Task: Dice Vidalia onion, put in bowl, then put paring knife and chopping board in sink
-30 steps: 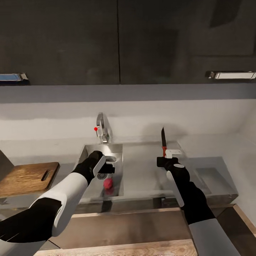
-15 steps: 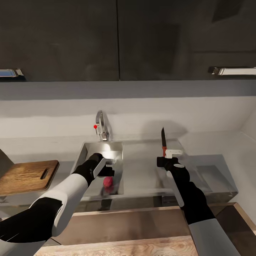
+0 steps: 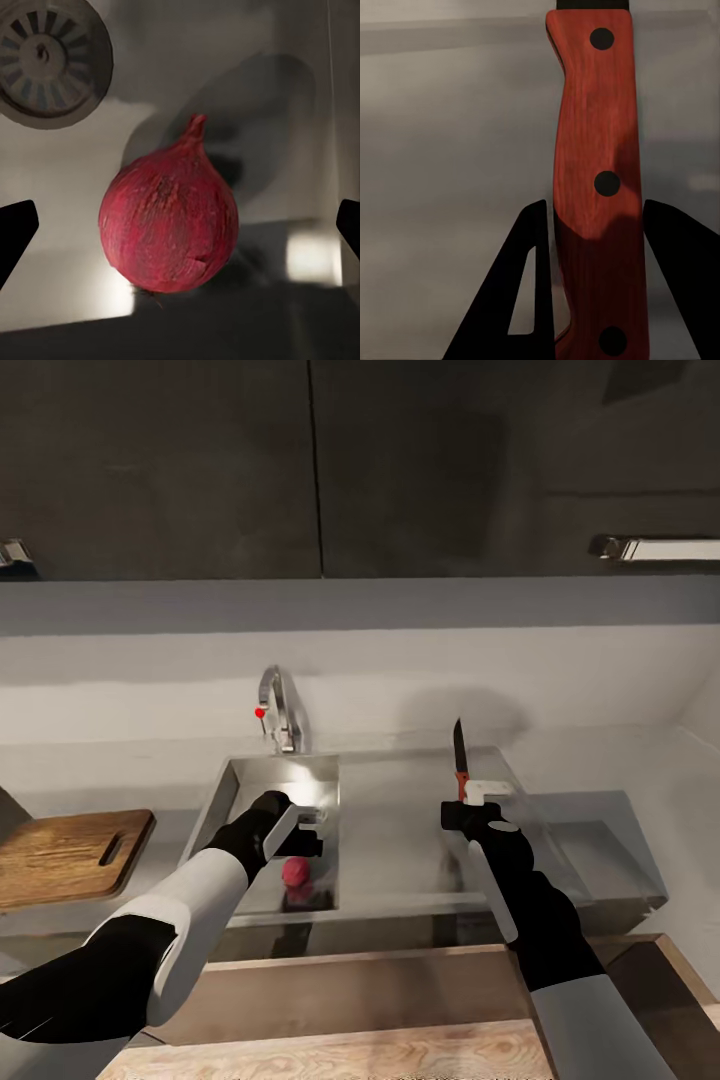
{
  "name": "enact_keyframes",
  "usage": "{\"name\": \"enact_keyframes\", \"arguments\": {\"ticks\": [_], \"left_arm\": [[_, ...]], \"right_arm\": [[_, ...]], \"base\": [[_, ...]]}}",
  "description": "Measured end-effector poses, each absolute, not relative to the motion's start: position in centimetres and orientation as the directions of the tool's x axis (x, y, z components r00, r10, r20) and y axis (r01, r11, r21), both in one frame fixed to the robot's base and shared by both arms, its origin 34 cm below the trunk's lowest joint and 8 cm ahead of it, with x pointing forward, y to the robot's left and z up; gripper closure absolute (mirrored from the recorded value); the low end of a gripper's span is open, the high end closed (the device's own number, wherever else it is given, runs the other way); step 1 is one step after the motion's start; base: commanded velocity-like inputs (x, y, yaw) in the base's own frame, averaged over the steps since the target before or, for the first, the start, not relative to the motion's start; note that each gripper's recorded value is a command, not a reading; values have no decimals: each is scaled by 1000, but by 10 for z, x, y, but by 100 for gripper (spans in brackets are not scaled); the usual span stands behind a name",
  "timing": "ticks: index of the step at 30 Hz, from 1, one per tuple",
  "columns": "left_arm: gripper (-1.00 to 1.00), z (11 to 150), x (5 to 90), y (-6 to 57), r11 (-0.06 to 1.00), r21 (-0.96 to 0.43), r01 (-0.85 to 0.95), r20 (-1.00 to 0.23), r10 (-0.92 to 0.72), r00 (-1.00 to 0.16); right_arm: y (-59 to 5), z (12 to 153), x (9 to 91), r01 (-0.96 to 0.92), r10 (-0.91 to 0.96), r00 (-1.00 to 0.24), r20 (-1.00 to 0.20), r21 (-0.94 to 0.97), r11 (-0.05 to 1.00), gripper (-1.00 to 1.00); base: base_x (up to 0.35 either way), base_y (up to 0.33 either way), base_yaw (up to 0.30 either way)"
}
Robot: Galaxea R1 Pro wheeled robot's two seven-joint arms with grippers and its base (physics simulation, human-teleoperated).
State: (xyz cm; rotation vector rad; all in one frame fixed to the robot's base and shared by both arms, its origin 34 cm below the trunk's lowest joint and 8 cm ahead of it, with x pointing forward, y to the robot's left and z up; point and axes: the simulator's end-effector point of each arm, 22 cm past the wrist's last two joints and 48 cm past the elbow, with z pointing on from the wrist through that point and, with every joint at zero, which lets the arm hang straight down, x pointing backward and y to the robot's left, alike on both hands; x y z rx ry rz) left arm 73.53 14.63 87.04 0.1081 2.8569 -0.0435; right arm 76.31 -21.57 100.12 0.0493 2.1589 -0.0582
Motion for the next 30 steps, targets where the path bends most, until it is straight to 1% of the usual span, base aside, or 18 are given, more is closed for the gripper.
{"name": "enact_keyframes", "arguments": {"ticks": [30], "left_arm": [[-100,836,725,153,997,-12,72,-223,67,-973]], "right_arm": [[-215,970,762,55,12,-594,-804,-26,998,100]], "base": [[0,0,0]]}}
